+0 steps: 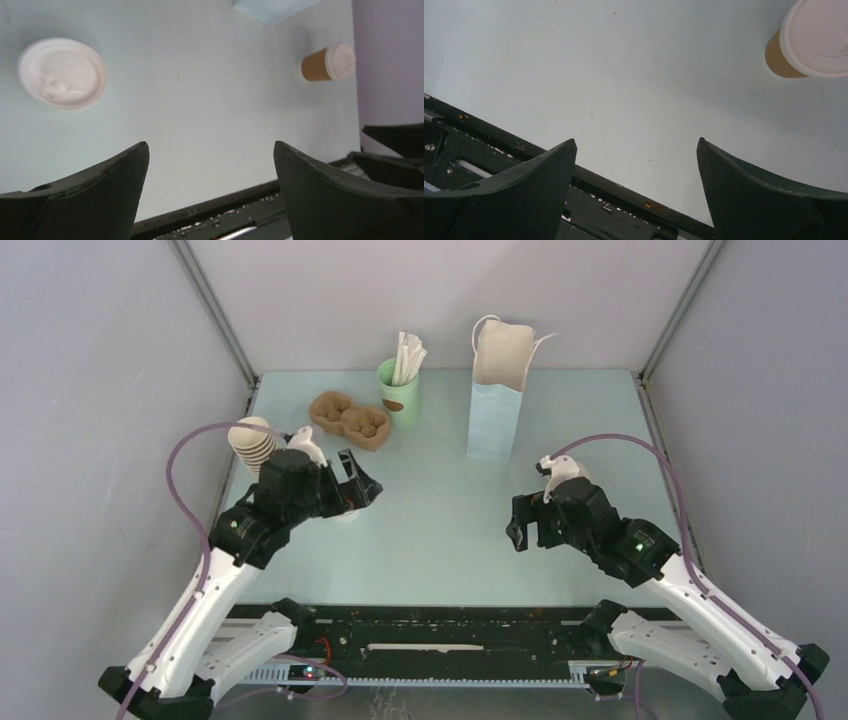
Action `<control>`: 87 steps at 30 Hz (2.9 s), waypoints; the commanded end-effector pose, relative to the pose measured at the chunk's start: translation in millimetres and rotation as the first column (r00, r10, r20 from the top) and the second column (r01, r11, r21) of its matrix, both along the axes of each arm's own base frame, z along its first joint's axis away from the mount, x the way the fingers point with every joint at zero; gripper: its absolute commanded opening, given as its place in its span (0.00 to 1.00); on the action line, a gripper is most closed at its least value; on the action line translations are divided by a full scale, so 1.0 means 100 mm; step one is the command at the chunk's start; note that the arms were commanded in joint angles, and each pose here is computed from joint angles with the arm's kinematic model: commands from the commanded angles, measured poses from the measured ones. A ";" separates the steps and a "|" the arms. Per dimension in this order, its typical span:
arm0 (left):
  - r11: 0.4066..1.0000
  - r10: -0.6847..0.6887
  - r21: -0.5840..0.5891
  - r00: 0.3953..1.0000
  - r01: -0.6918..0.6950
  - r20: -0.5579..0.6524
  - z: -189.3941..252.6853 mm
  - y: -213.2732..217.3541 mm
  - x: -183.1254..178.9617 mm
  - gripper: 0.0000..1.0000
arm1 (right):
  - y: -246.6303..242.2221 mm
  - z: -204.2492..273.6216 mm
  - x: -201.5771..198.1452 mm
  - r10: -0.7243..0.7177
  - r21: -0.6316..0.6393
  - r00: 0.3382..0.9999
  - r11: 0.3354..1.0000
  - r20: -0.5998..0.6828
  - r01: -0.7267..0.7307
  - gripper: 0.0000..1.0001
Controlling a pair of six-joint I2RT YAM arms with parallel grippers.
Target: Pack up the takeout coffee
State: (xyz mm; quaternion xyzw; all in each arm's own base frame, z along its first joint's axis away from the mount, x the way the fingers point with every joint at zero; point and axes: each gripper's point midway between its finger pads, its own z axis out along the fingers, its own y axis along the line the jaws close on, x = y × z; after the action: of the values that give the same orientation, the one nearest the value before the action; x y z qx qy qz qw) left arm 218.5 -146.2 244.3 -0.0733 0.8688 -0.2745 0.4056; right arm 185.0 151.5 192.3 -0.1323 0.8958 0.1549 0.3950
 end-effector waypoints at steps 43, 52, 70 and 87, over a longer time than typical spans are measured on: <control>0.964 -0.061 0.261 0.997 0.048 0.044 0.10 -0.02 1.06 1.00 | -0.27 1.20 3.04 -0.574 0.129 0.777 0.817 0.257 0.561 0.77; 0.967 -0.069 0.250 0.996 0.053 0.056 0.08 0.04 0.87 1.00 | -0.14 1.14 3.00 -0.536 -0.125 0.780 0.793 0.322 0.596 0.70; 0.972 -0.054 0.233 0.997 0.040 0.054 0.04 0.08 0.75 1.00 | -0.19 0.94 3.13 -0.483 -0.170 0.832 0.827 0.272 0.536 0.40; 0.948 0.014 0.318 0.999 -0.028 0.044 0.00 0.17 1.08 1.00 | 0.00 1.39 2.70 -0.383 -0.108 0.881 0.899 0.278 0.425 0.56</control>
State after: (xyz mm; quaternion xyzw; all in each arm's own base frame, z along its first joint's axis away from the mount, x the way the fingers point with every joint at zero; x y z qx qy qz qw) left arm 300.5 -137.2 241.1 -0.0043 0.8912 -0.1711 0.4201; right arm 480.7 145.0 288.6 0.0251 0.8703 -0.0532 0.4890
